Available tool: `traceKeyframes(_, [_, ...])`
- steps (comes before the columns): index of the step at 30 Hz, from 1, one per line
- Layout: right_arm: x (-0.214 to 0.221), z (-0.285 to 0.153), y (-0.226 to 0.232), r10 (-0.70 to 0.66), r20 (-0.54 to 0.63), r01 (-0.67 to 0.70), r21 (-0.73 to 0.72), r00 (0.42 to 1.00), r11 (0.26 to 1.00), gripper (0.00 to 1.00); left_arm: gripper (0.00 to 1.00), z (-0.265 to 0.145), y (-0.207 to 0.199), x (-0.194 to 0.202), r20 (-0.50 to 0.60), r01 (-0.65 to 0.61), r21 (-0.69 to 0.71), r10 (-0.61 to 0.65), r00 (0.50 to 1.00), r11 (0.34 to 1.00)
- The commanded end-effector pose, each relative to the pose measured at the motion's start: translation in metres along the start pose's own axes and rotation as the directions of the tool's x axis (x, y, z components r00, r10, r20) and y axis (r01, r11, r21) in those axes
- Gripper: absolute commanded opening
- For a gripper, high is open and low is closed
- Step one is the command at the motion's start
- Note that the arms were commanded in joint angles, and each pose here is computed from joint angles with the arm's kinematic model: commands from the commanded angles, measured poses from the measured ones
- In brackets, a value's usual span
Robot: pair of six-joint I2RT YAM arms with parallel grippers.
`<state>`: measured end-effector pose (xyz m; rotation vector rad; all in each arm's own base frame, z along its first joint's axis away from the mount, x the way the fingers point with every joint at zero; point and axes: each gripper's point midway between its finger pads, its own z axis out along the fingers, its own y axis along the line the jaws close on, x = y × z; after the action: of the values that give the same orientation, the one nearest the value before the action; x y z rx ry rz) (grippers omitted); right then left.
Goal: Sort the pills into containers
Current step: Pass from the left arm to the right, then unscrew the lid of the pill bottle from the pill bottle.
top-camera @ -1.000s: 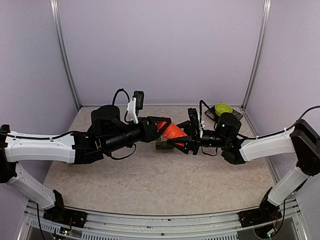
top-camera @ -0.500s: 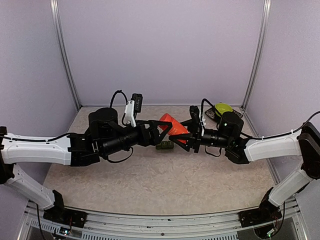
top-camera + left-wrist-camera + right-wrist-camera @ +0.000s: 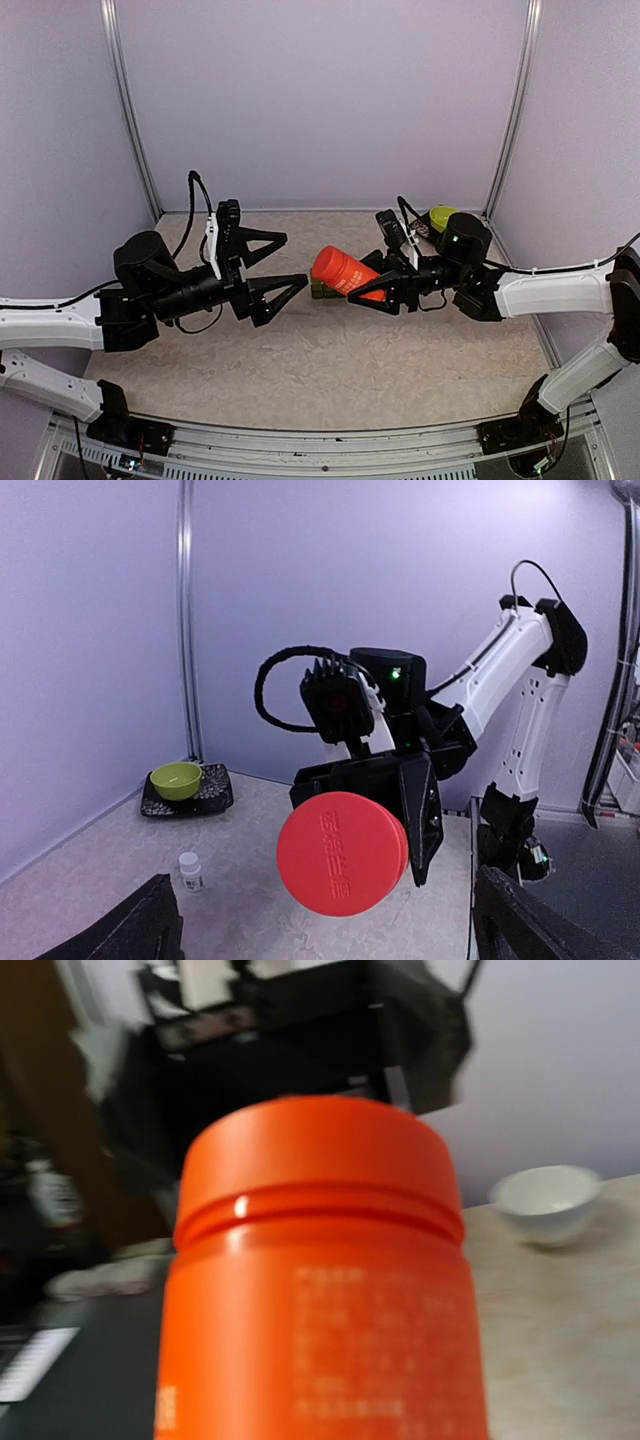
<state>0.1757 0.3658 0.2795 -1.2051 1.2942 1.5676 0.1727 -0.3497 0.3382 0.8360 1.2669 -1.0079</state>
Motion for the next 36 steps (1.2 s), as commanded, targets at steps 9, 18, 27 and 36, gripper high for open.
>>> traceKeyframes(9, [-0.021, -0.005, 0.041, 0.074, -0.037, -0.079, -0.182, 0.997, 0.980, 0.00, 0.87, 0.015, -0.045, -0.020, 0.050, -0.269, 0.288, 0.266, 0.963, 0.919])
traceKeyframes(18, [-0.016, -0.002, 0.051, 0.098, -0.062, -0.111, -0.248, 0.993, 0.962, 0.00, 0.85, 0.029, -0.049, -0.008, 0.004, -0.276, 0.355, 0.293, 0.956, 0.893])
traceKeyframes(27, [-0.014, 0.003, 0.051, 0.104, -0.073, -0.120, -0.269, 0.992, 0.955, 0.00, 0.76, 0.034, -0.048, -0.005, -0.011, -0.270, 0.369, 0.295, 0.956, 0.889])
traceKeyframes(36, [-0.014, 0.006, 0.048, 0.111, -0.071, -0.126, -0.270, 0.991, 0.955, 0.00, 0.66, 0.036, -0.045, 0.001, -0.029, -0.259, 0.369, 0.290, 0.957, 0.893])
